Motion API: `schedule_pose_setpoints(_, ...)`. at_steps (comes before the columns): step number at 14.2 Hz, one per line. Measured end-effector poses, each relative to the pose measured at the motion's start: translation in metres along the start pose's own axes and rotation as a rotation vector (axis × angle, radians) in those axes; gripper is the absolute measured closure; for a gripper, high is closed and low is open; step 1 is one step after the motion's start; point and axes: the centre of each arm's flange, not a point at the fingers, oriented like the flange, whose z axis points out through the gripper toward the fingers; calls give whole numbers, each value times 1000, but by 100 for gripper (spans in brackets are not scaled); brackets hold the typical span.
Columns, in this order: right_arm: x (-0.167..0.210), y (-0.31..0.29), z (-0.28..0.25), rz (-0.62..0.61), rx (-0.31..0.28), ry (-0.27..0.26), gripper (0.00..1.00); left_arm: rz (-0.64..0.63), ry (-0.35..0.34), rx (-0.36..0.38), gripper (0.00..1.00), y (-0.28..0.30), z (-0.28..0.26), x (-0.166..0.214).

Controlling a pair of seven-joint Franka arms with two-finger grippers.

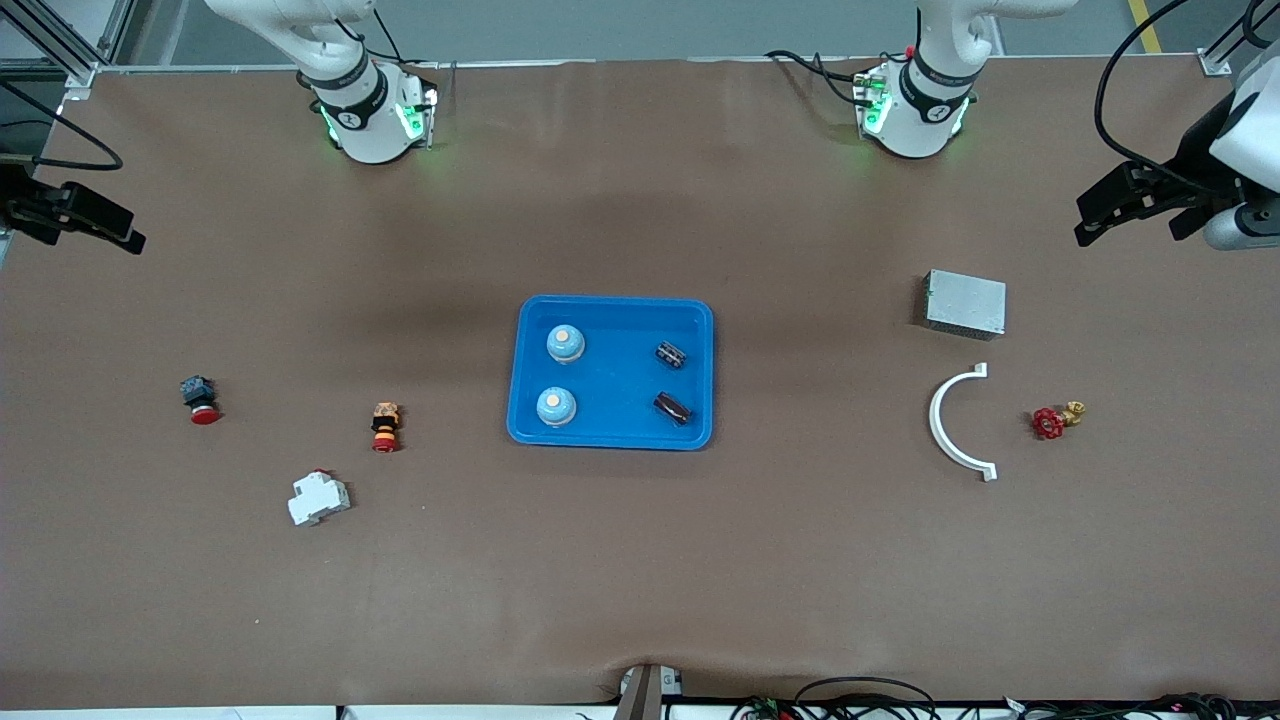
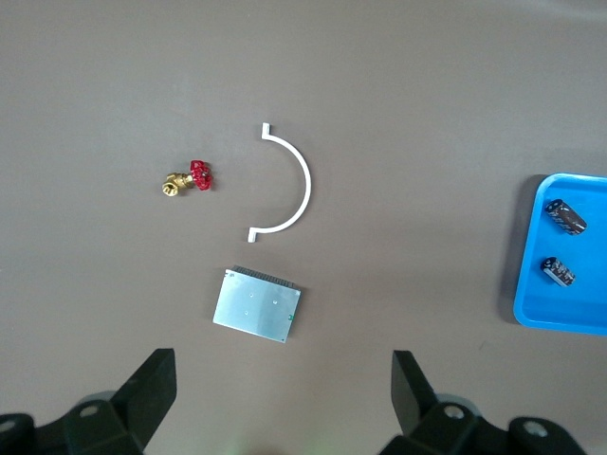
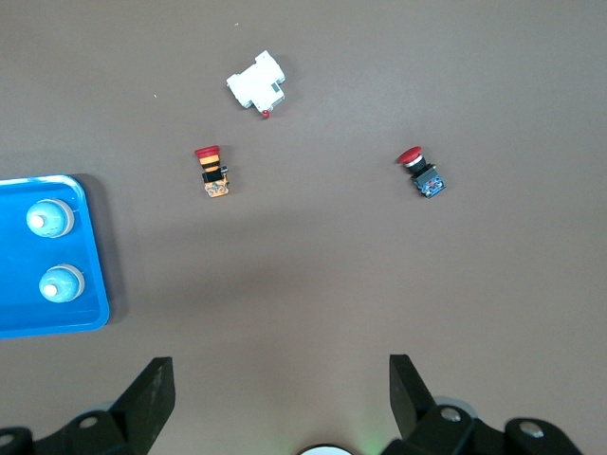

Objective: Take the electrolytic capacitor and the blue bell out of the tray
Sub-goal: 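Reach the left gripper to a capacitor and the right gripper to a bell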

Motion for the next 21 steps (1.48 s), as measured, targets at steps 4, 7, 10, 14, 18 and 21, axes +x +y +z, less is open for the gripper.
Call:
schedule_pose_setpoints(4, 0, 0, 0, 0, 0, 0, 0, -5, -7, 1, 0, -2, 3, 2)
schedule_pose_setpoints(7, 0, 0, 0, 0, 0, 0, 0, -6, -46, 9, 0, -1, 24, 13)
schedule_pose_setpoints(10, 0, 0, 0, 0, 0, -1, 0, 11, -96, 19, 0, 13, 64, 34)
schedule_pose_setpoints(14, 0, -1, 0, 0, 3, -2, 0, -23, -127, 36, 0, 83, 116, 48)
schedule_pose_setpoints(18, -1, -27, 14, 11, 36, -12, 0, -166, -130, 57, 0, 157, 162, 48)
schedule_pose_setpoints(21, -3, -71, 49, 63, 63, 11, 0, -327, -126, 6, 0, 194, 208, 60)
